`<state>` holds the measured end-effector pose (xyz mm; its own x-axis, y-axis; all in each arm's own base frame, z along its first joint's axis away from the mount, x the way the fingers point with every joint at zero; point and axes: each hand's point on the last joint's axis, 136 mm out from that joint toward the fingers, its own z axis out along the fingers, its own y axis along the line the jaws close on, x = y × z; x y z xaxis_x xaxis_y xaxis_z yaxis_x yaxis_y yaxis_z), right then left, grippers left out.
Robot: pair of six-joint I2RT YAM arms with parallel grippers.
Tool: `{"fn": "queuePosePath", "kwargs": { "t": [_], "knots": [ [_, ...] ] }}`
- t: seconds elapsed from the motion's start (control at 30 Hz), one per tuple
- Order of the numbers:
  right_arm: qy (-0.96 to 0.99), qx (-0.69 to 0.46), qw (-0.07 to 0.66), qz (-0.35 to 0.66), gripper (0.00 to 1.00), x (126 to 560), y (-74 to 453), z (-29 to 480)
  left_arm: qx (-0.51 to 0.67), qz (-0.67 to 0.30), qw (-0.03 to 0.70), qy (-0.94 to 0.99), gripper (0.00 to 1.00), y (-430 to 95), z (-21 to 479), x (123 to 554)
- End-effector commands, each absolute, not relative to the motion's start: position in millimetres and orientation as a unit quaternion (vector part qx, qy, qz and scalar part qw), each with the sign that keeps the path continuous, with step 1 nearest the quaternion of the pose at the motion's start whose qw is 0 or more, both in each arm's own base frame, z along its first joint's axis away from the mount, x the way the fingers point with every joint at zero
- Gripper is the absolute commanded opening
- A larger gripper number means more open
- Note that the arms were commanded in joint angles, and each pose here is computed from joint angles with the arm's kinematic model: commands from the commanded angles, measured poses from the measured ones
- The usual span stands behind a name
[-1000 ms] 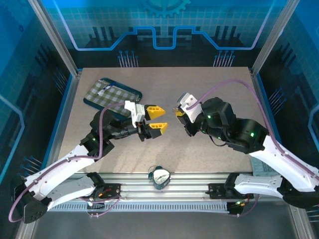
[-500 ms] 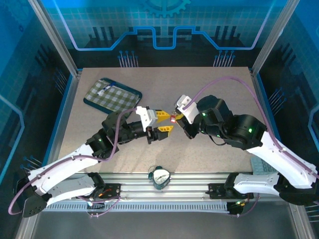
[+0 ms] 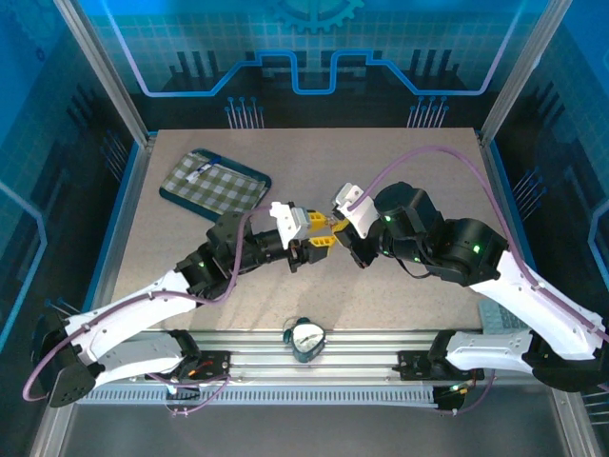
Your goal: Remove the keys from the keyring
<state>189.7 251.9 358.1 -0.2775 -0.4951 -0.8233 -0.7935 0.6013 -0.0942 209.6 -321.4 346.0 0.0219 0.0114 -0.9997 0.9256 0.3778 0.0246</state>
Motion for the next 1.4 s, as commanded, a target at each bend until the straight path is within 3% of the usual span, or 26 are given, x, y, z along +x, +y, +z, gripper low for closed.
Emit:
{"fn": "queuePosePath", "kwargs": {
  "t": [0.0, 0.2, 0.37, 0.5, 0.9, 1.17, 1.37],
  "knots": [
    [0.782, -0.414, 0.432, 0.178, 0.0, 186, 250, 360, 0.397, -0.385, 0.627, 0.548, 0.42, -321, 379, 209],
    [0.785, -0.417, 0.426, 0.172, 0.0, 185, 247, 356, 0.397, -0.384, 0.633, 0.542, 0.44, -317, 385, 205],
    [0.786, -0.417, 0.423, 0.17, 0.0, 185, 245, 354, 0.401, -0.39, 0.633, 0.536, 0.34, -314, 389, 199],
    [0.788, -0.41, 0.427, 0.167, 0.0, 186, 244, 356, 0.399, -0.395, 0.629, 0.538, 0.43, -313, 389, 197],
    [0.782, -0.406, 0.436, 0.182, 0.0, 183, 244, 363, 0.403, -0.394, 0.622, 0.543, 0.34, -315, 385, 198],
    [0.782, -0.405, 0.439, 0.18, 0.0, 184, 243, 364, 0.404, -0.393, 0.622, 0.544, 0.03, -318, 383, 200],
    [0.783, -0.388, 0.451, 0.179, 0.0, 189, 238, 369, 0.407, -0.396, 0.617, 0.545, 0.0, -319, 380, 199]
  ]
}}
